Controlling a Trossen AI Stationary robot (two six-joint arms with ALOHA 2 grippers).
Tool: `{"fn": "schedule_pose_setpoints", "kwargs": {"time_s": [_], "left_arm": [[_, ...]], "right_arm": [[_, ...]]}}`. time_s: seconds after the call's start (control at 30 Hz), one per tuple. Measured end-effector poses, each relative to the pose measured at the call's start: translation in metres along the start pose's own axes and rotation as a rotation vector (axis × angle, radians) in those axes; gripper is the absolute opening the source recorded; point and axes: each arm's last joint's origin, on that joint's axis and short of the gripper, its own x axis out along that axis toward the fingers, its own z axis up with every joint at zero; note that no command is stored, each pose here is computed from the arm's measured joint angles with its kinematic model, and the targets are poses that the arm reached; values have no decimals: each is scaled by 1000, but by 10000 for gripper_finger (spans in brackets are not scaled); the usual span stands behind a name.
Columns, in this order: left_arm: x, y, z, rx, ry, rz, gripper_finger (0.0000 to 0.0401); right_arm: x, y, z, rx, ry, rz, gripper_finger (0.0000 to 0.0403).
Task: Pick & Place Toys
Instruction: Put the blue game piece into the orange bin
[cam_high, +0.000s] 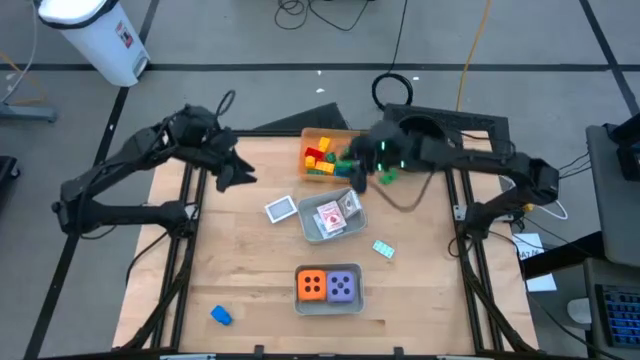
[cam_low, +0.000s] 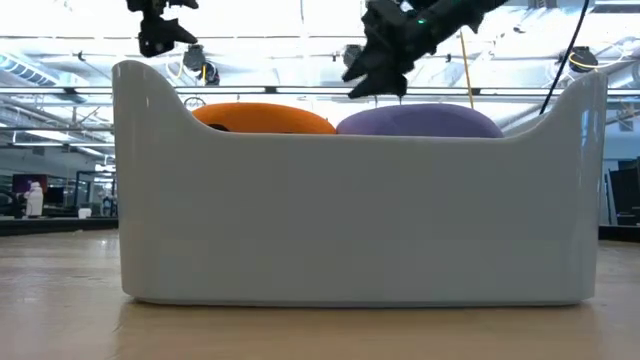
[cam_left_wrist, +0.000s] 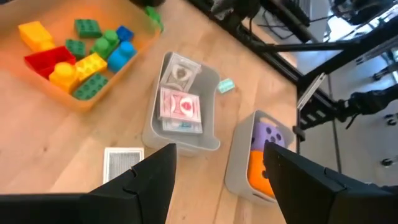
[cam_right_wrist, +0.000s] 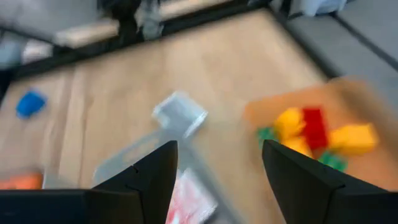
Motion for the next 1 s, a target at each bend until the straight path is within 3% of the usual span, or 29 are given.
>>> {"fn": "schedule_pose_setpoints", "kwargs": {"time_s": [0.2, 0.4, 0.73, 1.0], "left_arm": [[20, -6, -21, 14, 47, 101, 243], [44, -9, -46, -32, 140, 171, 243], [83, -25, -105, -222, 254, 194, 243], [83, -69, -153, -443, 442, 132, 243]], "right_arm": [[6, 53, -50, -99, 122, -15, 217], [5, 89, -70, -86, 173, 20, 210], [-8, 105, -82, -100, 265, 51, 208], [-20, 123, -84, -69, 256, 107, 208]]}}
